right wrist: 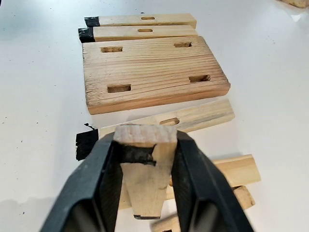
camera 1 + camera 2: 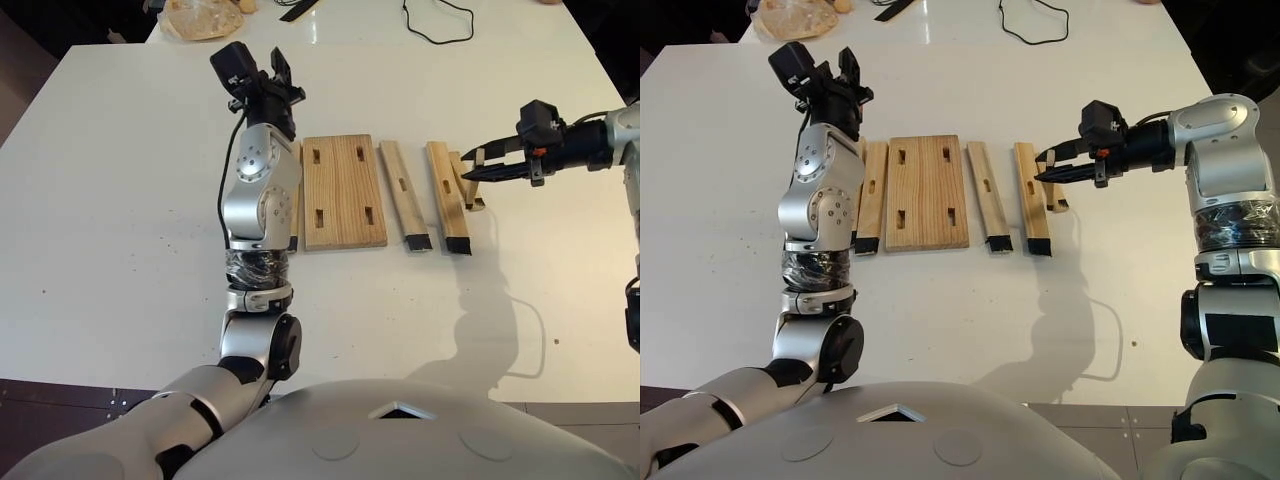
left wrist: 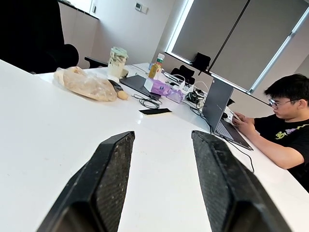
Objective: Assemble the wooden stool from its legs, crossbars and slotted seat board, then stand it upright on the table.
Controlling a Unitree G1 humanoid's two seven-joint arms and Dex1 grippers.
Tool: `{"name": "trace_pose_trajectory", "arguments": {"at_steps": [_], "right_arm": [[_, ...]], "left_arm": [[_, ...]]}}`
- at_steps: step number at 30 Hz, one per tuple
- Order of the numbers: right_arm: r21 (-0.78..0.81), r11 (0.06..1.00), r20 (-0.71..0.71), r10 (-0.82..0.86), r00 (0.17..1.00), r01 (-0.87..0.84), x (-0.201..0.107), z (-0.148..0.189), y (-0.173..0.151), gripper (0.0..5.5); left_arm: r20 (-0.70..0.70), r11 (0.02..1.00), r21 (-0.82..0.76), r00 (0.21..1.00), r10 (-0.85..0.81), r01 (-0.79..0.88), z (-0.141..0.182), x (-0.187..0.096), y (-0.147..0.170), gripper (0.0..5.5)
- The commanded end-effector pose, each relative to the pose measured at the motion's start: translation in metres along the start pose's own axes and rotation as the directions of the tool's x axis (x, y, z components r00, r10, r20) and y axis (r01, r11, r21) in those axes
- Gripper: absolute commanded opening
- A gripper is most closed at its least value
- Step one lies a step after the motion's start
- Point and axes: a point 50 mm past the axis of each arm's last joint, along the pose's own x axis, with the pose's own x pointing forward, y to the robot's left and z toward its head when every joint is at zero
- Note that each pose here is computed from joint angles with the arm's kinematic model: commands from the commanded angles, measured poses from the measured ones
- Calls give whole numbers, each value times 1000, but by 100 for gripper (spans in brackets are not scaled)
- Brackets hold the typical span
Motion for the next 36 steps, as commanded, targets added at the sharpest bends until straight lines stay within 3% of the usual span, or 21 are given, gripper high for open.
{"name": "trace_pose_trajectory", "arguments": {"at_steps": [1,8,15,20,30,36], "right_arm": [[4,1000,-12,16,1000,-16,-2,2,-3,129],[43,999,125,-15,992,10,23,-3,-2,129],[51,988,215,-156,964,148,12,5,-18,129],[124,969,267,-238,934,212,19,-2,-30,129],[167,962,296,-259,919,218,28,-15,-30,129],[141,981,306,-173,936,135,37,-19,-21,129]], "left_arm": [[28,999,46,1000,11,-12,4,2,-1,218],[12,994,102,1000,-29,28,2,10,-2,218],[21,988,148,999,-46,43,3,13,-4,218],[13,986,154,998,-62,59,2,16,-7,218],[9,981,165,995,-103,100,2,21,-12,218],[-1,976,180,992,-127,125,0,22,-13,218]]}}
